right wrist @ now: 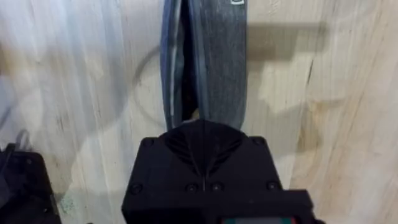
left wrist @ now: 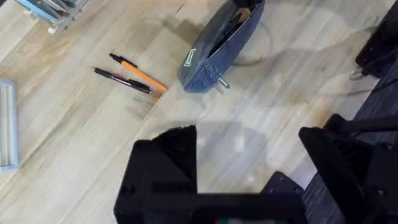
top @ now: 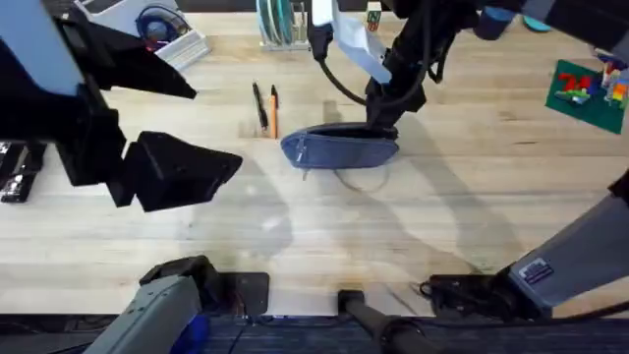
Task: Unzip the bag, pick up the pens from the table one at a time and place them inside, then zip the bag closed.
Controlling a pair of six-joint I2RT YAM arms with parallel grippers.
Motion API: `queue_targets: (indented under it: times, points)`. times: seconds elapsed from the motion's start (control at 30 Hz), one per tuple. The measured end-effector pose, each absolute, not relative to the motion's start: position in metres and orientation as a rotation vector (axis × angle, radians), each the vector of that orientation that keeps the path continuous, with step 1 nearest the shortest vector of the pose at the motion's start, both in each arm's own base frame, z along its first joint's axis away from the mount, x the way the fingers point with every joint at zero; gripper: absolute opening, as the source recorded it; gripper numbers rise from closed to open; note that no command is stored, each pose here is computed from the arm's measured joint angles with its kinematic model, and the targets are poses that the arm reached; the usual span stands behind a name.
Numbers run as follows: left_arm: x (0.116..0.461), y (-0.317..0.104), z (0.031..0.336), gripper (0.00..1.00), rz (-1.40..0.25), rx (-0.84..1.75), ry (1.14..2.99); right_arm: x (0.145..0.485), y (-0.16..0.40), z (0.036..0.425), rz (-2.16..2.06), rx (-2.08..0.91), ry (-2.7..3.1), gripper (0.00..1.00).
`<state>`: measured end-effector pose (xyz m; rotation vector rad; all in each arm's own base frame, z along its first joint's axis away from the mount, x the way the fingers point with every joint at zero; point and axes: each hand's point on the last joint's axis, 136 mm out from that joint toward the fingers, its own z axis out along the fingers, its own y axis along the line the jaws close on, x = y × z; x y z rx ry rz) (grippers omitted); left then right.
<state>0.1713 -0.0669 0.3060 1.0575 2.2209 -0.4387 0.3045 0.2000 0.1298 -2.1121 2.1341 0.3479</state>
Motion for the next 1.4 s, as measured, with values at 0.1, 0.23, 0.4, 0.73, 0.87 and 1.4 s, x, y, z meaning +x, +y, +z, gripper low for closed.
queue_targets:
  times: [0.1,0.23,0.4,0.73,0.87,1.4]
  points:
    - [0.171,-0.067,0.306,0.994,-0.439,1.056,2.222,0.306,0.198,0.129,0.326,-2.115,2.136,0.03]
    - [0.171,-0.067,0.306,0.995,-0.44,1.055,2.222,0.307,0.197,0.129,0.309,-2.119,2.14,0.03]
    - [0.171,-0.067,0.306,0.995,-0.44,1.055,2.222,0.307,0.197,0.124,0.313,-2.13,2.149,0.03]
    - [0.171,-0.067,0.306,0.995,-0.44,1.055,2.222,0.305,0.199,0.108,0.342,-2.162,2.18,0.031]
    - [0.171,-0.067,0.306,0.995,-0.44,1.055,2.222,0.305,0.199,0.107,0.342,-2.162,2.181,0.032]
    - [0.171,-0.067,0.306,0.993,-0.44,1.055,2.222,0.305,0.198,0.107,0.337,-2.156,2.193,0.997]
